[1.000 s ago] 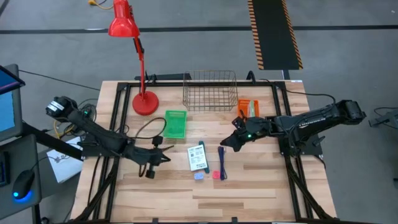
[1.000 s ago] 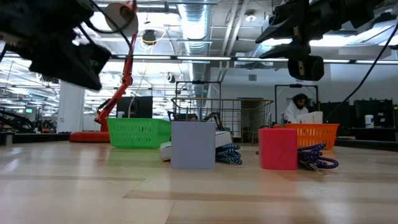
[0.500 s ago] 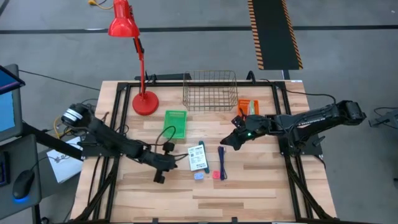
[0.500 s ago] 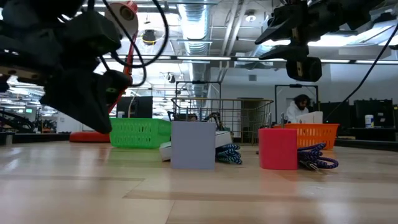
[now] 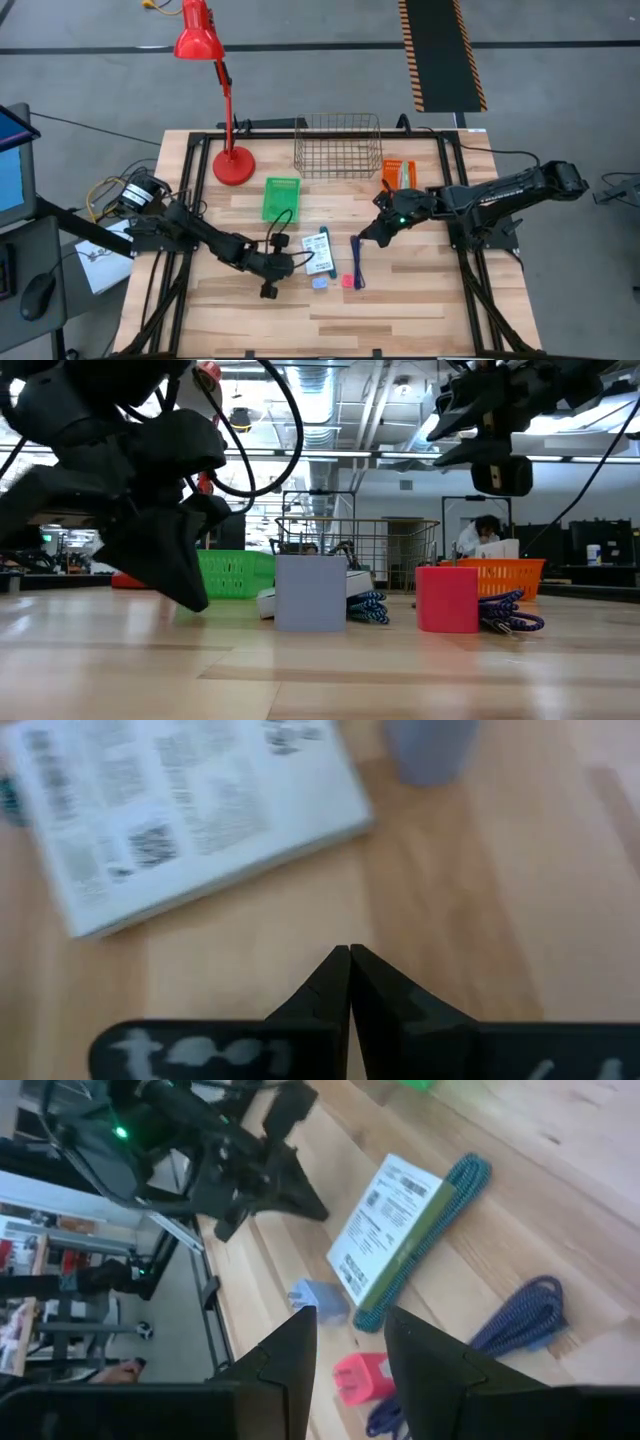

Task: Pick and place items into bin
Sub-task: Put the white card reader box into the orange basket

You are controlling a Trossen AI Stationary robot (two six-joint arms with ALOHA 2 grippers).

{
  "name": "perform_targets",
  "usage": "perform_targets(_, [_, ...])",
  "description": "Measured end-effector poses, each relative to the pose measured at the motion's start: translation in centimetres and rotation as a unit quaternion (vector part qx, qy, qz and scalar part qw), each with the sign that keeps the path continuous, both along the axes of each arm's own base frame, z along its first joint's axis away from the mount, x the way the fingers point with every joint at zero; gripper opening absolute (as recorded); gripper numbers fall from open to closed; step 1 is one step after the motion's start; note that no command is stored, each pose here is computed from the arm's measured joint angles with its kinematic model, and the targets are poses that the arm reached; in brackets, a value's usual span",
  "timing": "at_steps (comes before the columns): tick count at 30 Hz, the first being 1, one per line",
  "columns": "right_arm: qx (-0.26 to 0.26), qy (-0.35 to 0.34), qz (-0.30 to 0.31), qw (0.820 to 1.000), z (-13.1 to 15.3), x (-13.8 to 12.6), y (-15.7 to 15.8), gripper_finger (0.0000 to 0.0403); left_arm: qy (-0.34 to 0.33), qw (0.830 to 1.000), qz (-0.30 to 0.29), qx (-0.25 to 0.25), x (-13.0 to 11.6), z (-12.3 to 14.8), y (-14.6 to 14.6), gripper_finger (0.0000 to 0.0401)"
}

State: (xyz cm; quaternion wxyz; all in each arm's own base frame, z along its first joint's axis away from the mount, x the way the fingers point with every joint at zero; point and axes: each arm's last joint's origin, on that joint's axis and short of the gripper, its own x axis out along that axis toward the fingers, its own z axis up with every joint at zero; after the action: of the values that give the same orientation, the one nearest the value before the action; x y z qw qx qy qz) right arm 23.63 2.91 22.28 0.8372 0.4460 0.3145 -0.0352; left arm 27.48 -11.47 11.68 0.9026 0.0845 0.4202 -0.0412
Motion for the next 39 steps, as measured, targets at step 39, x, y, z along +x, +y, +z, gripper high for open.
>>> perform_targets(39, [0.074, 0.066, -0.063, 0.993, -5.5, 3.9, 0.5, 0.0123, -0.012, 0.999, 0.037, -0.008, 1.1, 0.2, 2.4, 0.0000])
